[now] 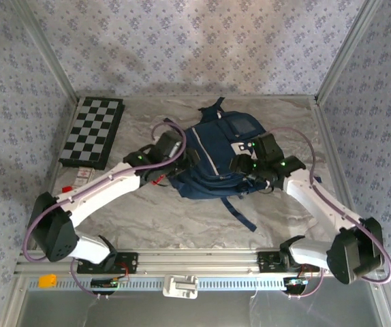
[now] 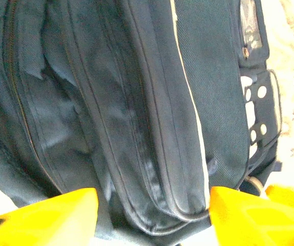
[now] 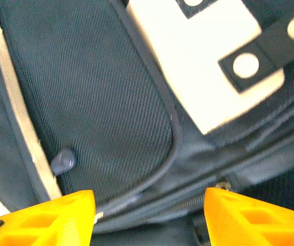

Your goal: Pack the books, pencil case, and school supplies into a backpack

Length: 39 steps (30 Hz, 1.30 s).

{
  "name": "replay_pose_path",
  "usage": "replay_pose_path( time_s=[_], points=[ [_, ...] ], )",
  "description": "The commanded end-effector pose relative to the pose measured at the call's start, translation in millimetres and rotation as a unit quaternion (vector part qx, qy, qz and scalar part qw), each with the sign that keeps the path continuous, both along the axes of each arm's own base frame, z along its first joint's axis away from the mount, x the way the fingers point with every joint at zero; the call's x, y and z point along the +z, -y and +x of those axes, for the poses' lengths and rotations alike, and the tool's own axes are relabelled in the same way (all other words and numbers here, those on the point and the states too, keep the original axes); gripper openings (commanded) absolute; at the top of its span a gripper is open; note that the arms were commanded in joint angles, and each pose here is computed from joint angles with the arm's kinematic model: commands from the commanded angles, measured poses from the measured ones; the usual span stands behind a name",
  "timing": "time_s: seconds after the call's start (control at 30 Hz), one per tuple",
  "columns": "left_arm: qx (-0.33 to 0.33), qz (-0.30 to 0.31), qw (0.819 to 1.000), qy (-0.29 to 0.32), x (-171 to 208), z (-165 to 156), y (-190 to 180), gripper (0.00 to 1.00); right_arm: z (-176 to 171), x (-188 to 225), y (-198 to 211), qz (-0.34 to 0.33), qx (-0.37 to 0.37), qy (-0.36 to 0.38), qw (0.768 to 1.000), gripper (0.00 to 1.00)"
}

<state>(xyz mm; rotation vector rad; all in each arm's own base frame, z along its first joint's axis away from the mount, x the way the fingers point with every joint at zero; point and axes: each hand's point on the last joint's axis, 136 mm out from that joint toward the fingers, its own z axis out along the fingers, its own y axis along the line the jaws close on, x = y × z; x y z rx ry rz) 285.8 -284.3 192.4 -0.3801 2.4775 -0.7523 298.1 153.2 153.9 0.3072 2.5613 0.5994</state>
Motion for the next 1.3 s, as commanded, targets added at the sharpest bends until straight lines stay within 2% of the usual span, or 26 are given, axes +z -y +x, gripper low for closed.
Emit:
replay_pose_path(
  time_s=[0.0,0.1,0.23,0.33,0.37,0.47,0.63,0.77,1.0,1.27],
  points=[
    [0.031,0.067,0.997,0.036,3.3,1.6,-10.6,0.69,21.5,1.5,-2.9,0.029,-0.012,0.002,1.000,0.60],
    [0.030,0.093,0.995,0.036,-3.9,-3.6,-2.2,0.79,34.6,-4.2,-7.7,0.029,-0.008,-0.001,1.000,0.58],
    [0.014,0.104,0.993,0.054,-8.9,-8.0,18.1,0.90,49.3,-15.2,-17.8,0.041,0.006,-0.006,0.999,0.47],
    [0.006,0.124,0.991,0.058,-12.6,-10.7,26.6,1.00,52.5,-25.0,-24.3,0.047,0.013,-0.018,0.999,0.44],
    [0.002,0.133,0.989,0.062,-13.4,-12.2,29.5,1.00,52.5,-28.0,-24.5,0.045,0.013,-0.021,0.999,0.42],
    [-0.005,0.164,0.984,0.072,-14.0,-16.9,34.9,1.00,51.5,-26.3,-27.7,0.055,0.015,-0.022,0.998,0.19],
    [-0.023,0.199,0.976,0.083,-20.0,-24.7,47.2,1.00,47.0,3.0,-35.8,0.093,-0.001,0.006,0.996,0.00],
    [-0.008,0.216,0.971,0.105,-14.0,-35.2,47.1,1.00,42.6,24.1,-41.3,0.116,-0.019,0.021,0.993,0.00],
    [0.021,0.221,0.972,0.082,-26.1,-41.6,53.4,1.00,40.9,49.9,-40.0,0.160,-0.054,0.052,0.984,0.00],
    [0.094,0.199,0.971,0.093,-27.1,-24.3,53.6,1.00,40.4,41.6,-46.4,0.179,-0.054,0.046,0.981,0.00]
  ],
)
